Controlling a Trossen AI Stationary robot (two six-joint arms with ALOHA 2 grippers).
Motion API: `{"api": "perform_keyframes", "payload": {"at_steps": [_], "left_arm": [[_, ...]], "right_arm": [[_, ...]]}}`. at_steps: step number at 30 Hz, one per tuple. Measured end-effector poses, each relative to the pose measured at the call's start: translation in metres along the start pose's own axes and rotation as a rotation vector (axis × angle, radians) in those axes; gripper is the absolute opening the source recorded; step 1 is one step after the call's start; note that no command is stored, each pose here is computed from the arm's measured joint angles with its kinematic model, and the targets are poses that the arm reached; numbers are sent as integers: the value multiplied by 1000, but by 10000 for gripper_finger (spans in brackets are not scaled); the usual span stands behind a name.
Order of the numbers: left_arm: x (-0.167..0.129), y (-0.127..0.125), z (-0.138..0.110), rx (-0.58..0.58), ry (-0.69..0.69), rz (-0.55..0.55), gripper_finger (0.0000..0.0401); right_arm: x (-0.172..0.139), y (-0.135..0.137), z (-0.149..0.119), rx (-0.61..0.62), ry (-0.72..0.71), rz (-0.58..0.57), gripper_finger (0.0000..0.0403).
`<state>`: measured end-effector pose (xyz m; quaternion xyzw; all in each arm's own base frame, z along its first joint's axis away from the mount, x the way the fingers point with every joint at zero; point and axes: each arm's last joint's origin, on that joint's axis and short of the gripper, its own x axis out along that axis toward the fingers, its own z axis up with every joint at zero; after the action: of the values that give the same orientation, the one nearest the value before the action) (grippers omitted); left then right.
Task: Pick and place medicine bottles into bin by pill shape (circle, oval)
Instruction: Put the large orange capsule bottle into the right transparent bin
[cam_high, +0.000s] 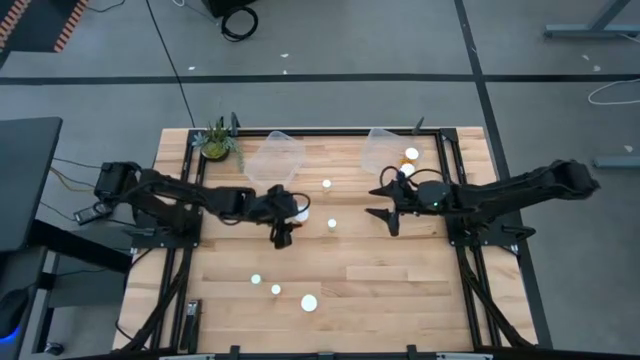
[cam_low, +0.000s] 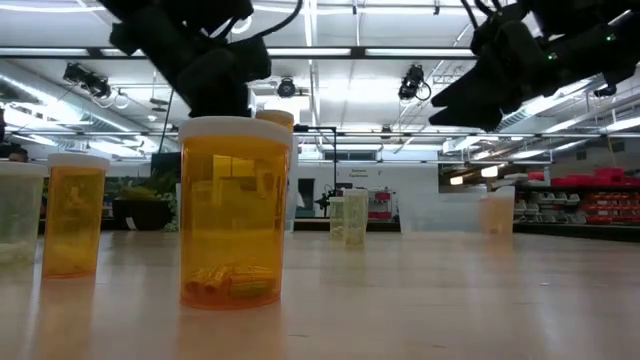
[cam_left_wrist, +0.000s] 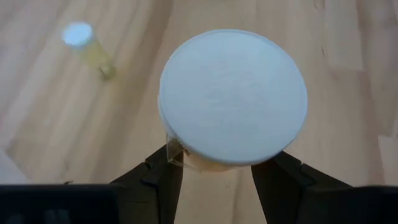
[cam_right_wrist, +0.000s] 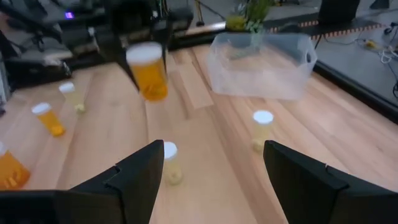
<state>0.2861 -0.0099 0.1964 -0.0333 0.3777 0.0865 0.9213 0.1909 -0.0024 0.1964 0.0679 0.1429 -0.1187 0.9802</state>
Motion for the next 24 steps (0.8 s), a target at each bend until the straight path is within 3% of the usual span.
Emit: {"api": "perform_keyframes", "payload": {"at_steps": [7,14,24], "left_arm": [[-3,12,26,45,-2,36,176],[16,12,48,118,124,55,176],[32,3,81,186,146,46,176]], "right_arm": [[29,13,11,-60,122,18,282],[59,32,40,-201,246,30,282],[78,43,64,-245,235,90,283]]}}
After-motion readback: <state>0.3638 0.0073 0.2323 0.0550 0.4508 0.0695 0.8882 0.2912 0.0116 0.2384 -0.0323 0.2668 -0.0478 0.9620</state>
